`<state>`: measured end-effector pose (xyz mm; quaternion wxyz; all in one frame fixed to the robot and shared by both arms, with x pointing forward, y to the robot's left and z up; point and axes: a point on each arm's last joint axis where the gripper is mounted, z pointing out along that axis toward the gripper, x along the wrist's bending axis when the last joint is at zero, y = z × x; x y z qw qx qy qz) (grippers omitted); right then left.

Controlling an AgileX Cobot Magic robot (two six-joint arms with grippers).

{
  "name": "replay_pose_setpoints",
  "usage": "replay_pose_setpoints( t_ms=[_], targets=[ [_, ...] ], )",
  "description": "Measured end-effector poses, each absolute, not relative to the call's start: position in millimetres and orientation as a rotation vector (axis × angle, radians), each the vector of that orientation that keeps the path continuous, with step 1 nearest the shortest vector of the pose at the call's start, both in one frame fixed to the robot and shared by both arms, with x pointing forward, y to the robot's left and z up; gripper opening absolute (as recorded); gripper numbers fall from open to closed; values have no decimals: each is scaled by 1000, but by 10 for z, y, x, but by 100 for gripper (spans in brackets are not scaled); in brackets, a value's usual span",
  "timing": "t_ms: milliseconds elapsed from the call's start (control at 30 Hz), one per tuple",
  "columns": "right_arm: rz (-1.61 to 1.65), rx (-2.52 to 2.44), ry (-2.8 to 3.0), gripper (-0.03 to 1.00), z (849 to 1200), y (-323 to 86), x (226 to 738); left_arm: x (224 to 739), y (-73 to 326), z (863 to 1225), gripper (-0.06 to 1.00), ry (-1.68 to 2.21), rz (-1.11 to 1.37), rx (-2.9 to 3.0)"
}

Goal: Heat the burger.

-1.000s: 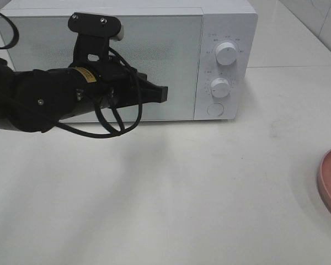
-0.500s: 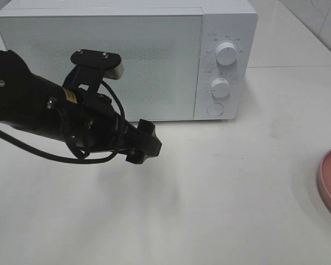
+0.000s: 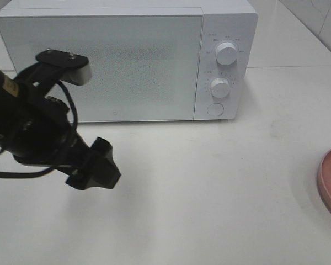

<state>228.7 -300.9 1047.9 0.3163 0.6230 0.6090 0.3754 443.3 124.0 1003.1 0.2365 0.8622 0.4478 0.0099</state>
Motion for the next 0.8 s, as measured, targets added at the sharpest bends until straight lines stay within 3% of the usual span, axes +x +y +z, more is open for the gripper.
replay_pose_setpoints(
  t_ms=[533, 800],
  targets=[
    [988, 1640, 1604, 66, 10479, -3009, 2287, 4401, 2567, 10521, 99, 1756, 138, 2148],
    [988, 1640, 1604, 66, 10479, -3009, 2287, 4082, 2896, 10648, 99, 1894, 240, 1987]
  ],
)
